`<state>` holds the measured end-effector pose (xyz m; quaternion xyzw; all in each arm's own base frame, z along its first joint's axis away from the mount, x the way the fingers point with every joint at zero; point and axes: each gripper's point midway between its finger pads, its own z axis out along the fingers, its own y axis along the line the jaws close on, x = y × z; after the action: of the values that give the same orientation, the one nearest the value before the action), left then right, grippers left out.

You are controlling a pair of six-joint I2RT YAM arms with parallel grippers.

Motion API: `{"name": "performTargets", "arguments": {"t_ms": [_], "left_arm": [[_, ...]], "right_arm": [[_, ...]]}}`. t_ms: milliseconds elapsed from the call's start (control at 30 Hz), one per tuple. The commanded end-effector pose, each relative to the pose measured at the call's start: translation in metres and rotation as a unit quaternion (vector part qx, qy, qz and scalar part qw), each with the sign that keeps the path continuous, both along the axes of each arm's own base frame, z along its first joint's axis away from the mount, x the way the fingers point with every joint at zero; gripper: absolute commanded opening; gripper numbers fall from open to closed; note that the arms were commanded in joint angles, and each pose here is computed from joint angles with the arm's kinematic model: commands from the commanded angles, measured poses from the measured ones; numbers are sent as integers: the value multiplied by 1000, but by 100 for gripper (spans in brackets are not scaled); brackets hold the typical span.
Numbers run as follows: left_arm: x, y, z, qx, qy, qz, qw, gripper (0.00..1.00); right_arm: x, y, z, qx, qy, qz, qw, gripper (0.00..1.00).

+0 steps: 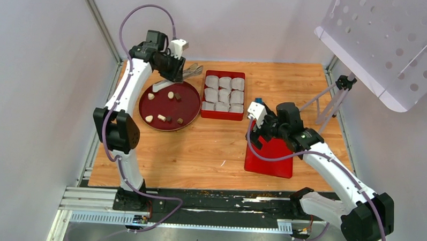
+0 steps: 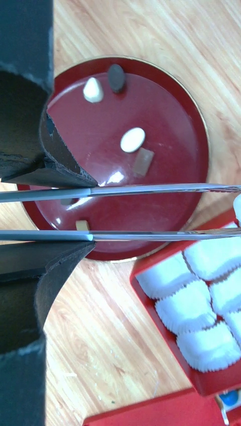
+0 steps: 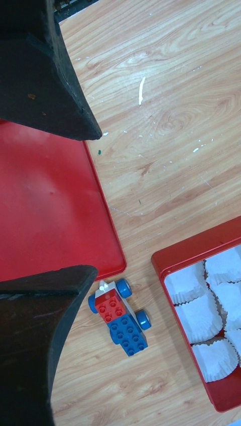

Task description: Pack the chocolate

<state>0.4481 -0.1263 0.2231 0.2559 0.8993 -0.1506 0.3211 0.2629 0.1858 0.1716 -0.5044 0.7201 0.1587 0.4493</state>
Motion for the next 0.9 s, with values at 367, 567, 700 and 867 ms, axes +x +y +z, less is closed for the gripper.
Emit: {"name": "performTargets", "arguments": {"t_ms": [367,567,700,867], "left_arm": [[34,-62,-3,-2,-34,-13,999,9],[48,-64,-17,5,-35,-13,999,9],[51,-73,-27,9,-31,-21,999,10],[55,-80,-42,29,-29,-26,999,12]], "right_arm": [[-1,-6,13,16,-17,-7,1000,94],[0,-9,12,18,-16,-11,1000,94],[-2,-9,8,19,-7,-10,1000,93],[-1,-10,6,17,-5,-13,1000,93]]}}
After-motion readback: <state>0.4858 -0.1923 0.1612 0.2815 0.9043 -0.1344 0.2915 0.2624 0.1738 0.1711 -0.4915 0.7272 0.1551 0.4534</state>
